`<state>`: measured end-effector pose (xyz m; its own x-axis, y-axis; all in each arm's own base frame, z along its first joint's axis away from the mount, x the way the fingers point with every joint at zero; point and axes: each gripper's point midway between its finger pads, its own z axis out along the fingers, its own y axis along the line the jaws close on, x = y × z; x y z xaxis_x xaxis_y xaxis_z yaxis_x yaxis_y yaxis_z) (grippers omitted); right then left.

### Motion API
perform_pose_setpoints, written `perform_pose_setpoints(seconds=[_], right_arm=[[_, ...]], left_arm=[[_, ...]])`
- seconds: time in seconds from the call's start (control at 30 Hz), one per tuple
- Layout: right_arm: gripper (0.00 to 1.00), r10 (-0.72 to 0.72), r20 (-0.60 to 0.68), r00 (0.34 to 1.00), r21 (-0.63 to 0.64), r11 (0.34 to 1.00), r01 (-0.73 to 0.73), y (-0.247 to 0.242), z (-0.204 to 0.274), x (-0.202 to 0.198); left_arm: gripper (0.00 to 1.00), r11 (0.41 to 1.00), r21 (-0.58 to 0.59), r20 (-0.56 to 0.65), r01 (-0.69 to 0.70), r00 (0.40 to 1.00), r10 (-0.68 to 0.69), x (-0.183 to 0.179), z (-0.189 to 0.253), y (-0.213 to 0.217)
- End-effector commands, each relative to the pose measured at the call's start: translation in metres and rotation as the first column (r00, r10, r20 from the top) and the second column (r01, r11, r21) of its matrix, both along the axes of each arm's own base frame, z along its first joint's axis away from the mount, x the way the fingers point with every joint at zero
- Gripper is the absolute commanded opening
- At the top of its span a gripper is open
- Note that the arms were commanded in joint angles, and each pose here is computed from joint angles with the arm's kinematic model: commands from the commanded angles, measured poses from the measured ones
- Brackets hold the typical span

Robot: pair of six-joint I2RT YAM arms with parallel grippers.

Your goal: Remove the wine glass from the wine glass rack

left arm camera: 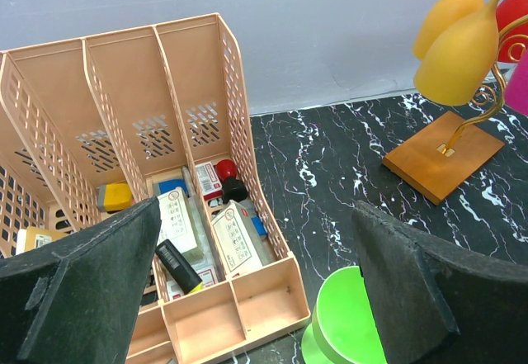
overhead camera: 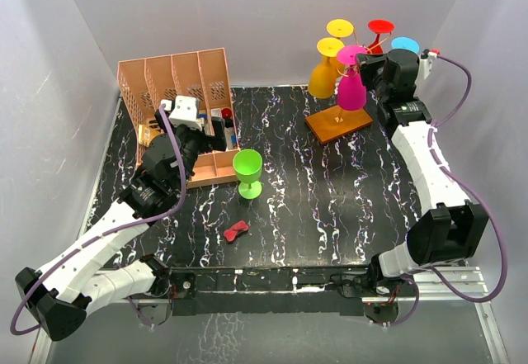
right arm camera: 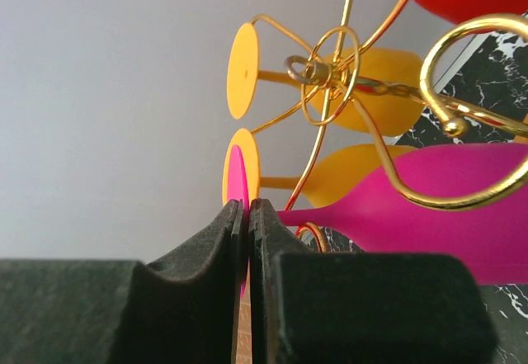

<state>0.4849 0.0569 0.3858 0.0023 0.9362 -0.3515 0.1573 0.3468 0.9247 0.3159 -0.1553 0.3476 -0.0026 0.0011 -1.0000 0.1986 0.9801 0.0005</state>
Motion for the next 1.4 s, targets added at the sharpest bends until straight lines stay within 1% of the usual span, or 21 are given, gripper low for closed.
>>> perform_pose_setpoints(seconds=[0.0,0.13,0.27,0.4,0.47,0.53,0.6,0.63,0.73,0.77,0.8,0.93,1.07,1.17,1.27,1.3,1.37], right_arm=[[0.08,-0.142,0.104,0.984,0.051,0.989,0.137,-0.028,0.044,-0.025],[0.08,-0.185,0.105,0.977,0.083,0.981,0.177,-0.036,0.041,-0.042],[0.08,-0.200,0.116,0.973,0.114,0.976,0.187,-0.039,0.040,-0.056],[0.08,-0.169,0.135,0.976,0.125,0.980,0.152,-0.035,0.044,-0.074],[0.09,-0.122,0.144,0.982,0.103,0.989,0.108,-0.029,0.043,-0.085],[0.11,-0.060,0.159,0.986,0.007,0.998,0.060,-0.022,0.036,-0.098],[0.11,-0.021,0.172,0.985,-0.159,0.986,0.049,-0.023,0.023,-0.113],[0.11,-0.016,0.166,0.986,-0.258,0.964,0.059,-0.028,0.012,-0.122],[0.08,-0.025,0.138,0.990,-0.474,0.876,0.088,-0.044,-0.019,-0.159],[0.08,-0.026,0.121,0.992,-0.508,0.857,0.084,-0.047,-0.037,-0.170],[0.08,-0.027,0.131,0.991,-0.525,0.846,0.092,-0.049,-0.044,-0.182],[0.08,-0.002,0.235,0.972,-0.503,0.855,0.123,-0.047,-0.048,-0.220],[0.09,0.035,0.295,0.955,-0.399,0.913,0.089,-0.035,-0.045,-0.233],[0.09,0.064,0.294,0.954,-0.316,0.948,0.034,-0.025,-0.046,-0.232],[0.09,0.094,0.249,0.964,-0.251,0.968,-0.029,-0.016,-0.052,-0.230],[0.09,0.106,0.228,0.968,-0.232,0.971,-0.051,-0.013,-0.055,-0.230],[0.10,0.138,0.209,0.968,-0.204,0.974,-0.095,-0.006,-0.059,-0.234]], left_arm=[[0.96,1.000,-0.030,0.023,0.002,1.000,-0.001,-0.002,0.013,0.001],[0.97,1.000,-0.028,0.015,0.003,1.000,-0.002,0.000,0.011,0.000],[0.97,1.000,-0.026,0.007,0.005,1.000,-0.005,0.001,0.008,-0.002],[0.97,1.000,-0.026,0.000,0.012,1.000,-0.012,0.002,0.007,-0.004],[0.97,1.000,-0.027,0.000,0.012,1.000,-0.012,0.002,0.007,-0.004],[0.97,1.000,-0.026,-0.002,0.012,1.000,-0.013,0.002,0.006,-0.005],[0.97,1.000,-0.029,-0.002,0.012,1.000,-0.012,0.002,0.007,-0.004],[0.97,0.999,-0.032,-0.003,0.014,1.000,-0.014,0.002,0.007,-0.005],[0.97,0.999,-0.037,-0.010,0.021,1.000,-0.021,0.002,0.004,-0.007],[0.97,0.999,-0.037,-0.012,0.024,1.000,-0.025,0.002,0.003,-0.008],[0.97,0.999,-0.033,-0.015,0.022,1.000,-0.023,0.003,0.002,-0.008],[0.97,1.000,-0.030,-0.033,0.004,0.999,-0.005,0.005,-0.002,-0.007],[0.97,0.999,-0.038,-0.038,0.005,0.999,-0.007,0.005,-0.005,-0.008],[0.96,0.999,-0.037,-0.026,-0.013,1.000,0.012,0.005,-0.010,-0.005],[0.96,0.998,-0.054,-0.020,-0.018,1.000,0.017,0.000,-0.012,-0.002],[0.96,0.997,-0.070,-0.028,-0.016,1.000,0.014,-0.003,-0.014,-0.001],[0.97,0.987,-0.160,-0.074,-0.018,0.997,0.006,-0.012,-0.014,0.000]])
